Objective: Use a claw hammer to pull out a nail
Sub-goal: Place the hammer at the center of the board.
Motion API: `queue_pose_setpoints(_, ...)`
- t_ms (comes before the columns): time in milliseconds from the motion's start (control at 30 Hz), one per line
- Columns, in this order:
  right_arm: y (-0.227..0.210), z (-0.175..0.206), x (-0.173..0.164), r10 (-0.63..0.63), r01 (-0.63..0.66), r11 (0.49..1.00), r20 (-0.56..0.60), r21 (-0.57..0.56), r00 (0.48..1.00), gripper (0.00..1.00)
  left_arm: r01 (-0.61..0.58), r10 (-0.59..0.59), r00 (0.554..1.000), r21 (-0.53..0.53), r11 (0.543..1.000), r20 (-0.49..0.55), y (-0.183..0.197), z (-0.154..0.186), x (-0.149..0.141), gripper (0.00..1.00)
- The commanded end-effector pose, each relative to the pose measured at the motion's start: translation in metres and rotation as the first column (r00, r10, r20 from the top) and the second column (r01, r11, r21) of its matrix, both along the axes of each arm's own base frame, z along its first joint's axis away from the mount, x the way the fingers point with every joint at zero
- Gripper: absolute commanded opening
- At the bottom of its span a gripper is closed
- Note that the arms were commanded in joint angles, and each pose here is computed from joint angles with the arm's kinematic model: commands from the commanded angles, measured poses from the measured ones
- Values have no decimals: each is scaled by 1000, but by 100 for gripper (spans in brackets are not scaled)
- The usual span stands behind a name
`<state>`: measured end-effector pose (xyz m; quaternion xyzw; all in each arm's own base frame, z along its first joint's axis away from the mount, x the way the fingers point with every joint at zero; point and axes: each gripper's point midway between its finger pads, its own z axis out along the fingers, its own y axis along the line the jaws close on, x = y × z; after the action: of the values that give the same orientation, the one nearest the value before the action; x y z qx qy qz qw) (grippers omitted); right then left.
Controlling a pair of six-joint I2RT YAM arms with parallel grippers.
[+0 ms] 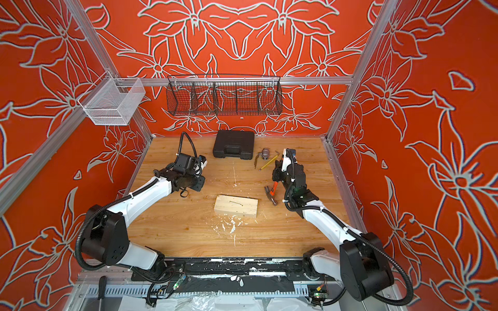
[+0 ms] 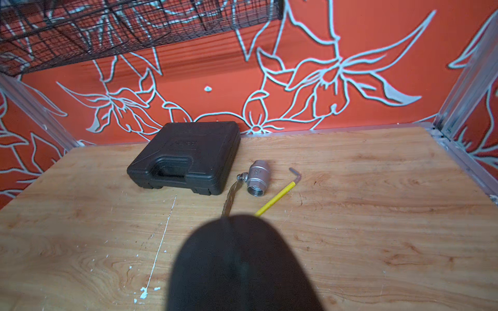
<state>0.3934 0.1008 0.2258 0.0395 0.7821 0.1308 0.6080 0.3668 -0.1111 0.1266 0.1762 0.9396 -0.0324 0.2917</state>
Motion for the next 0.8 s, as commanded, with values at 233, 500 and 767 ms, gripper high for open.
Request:
queue_pose_setpoints(233, -34, 13, 26, -183, 130, 904, 94, 408, 979, 0, 32, -33, 999, -55, 998, -24, -9, -4, -4, 32)
queue_pose_setpoints(500, -59, -19, 30, -304, 250, 810, 16, 531, 953, 0, 125, -127, 992, -118, 985, -11, -26, 6, -10, 34)
queue_pose_setpoints(767, -82, -57, 15, -390, 346, 716, -64, 607, 919, 3, 166, -168, 986, -145, 975, -4, -33, 10, -12, 35)
